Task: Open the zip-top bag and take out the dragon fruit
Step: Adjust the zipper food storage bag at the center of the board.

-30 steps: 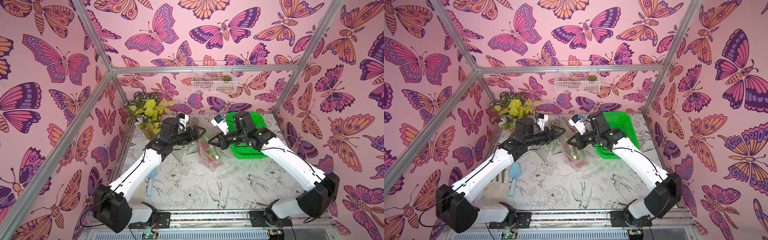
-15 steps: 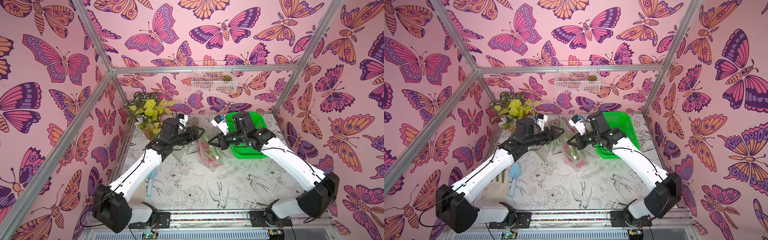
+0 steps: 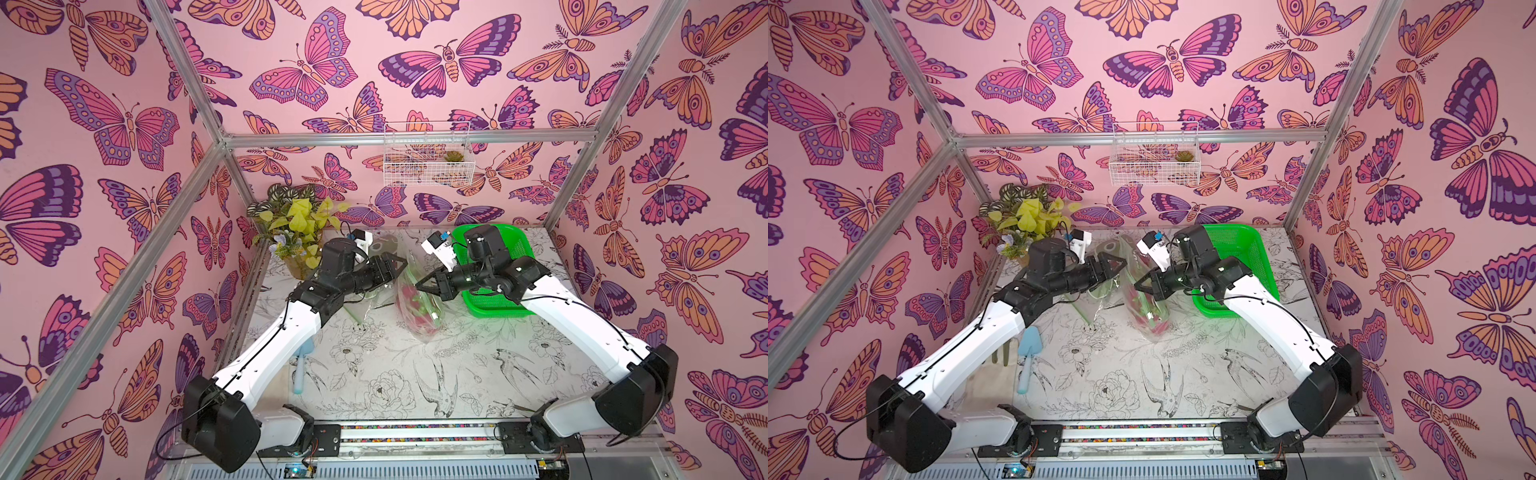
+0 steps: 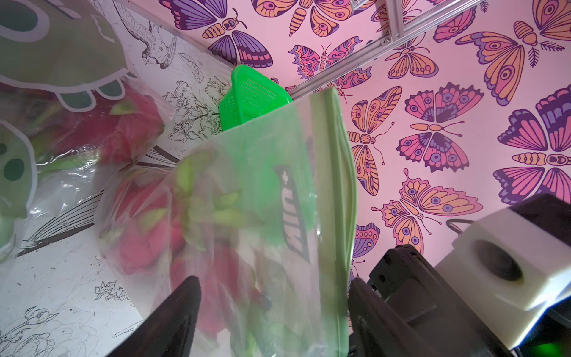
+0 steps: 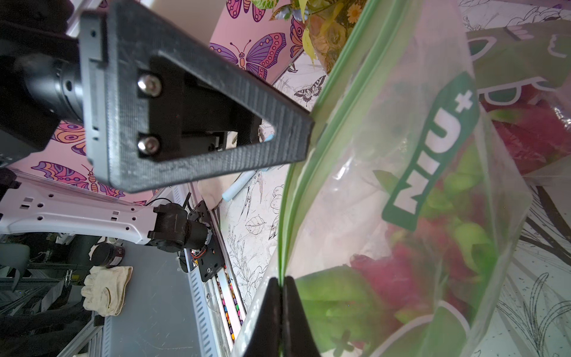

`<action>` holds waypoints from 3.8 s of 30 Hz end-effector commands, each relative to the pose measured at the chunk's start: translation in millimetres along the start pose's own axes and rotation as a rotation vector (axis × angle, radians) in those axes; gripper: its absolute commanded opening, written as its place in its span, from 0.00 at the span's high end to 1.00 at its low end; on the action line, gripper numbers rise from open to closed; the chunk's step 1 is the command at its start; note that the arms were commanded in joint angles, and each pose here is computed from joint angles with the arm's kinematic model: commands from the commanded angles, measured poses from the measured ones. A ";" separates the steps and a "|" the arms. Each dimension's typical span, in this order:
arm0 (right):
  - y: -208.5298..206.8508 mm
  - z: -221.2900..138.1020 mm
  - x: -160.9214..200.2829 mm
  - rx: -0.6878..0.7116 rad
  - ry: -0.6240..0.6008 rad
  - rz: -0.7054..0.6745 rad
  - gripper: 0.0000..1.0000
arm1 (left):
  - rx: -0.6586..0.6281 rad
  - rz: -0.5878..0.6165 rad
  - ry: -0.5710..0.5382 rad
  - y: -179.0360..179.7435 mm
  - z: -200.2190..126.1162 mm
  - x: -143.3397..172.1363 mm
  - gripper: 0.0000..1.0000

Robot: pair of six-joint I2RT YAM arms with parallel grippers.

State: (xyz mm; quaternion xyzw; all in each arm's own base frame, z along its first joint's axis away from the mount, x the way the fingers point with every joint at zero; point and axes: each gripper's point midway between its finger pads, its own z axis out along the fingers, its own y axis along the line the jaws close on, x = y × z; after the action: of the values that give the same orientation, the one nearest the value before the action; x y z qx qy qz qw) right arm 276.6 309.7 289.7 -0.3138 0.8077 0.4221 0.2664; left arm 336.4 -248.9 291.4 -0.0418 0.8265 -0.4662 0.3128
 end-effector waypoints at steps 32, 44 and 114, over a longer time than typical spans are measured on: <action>6.3 10.0 10.7 -0.051 0.040 -0.014 1.00 | -0.067 -0.039 0.064 8.7 21.1 9.8 0.41; 7.4 -14.6 -14.6 0.070 0.013 -0.026 0.55 | -0.061 -0.013 0.068 3.0 17.8 10.8 0.88; -14.3 -25.5 -54.8 0.206 0.023 0.102 0.56 | 0.061 0.084 0.086 -41.3 12.6 16.6 1.00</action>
State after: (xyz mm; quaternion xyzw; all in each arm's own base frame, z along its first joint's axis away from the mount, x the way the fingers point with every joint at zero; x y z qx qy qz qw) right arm 341.6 280.4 310.8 -0.2338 0.8912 0.2755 0.2743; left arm 323.4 -285.8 303.6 0.0082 0.8314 -0.4760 0.2866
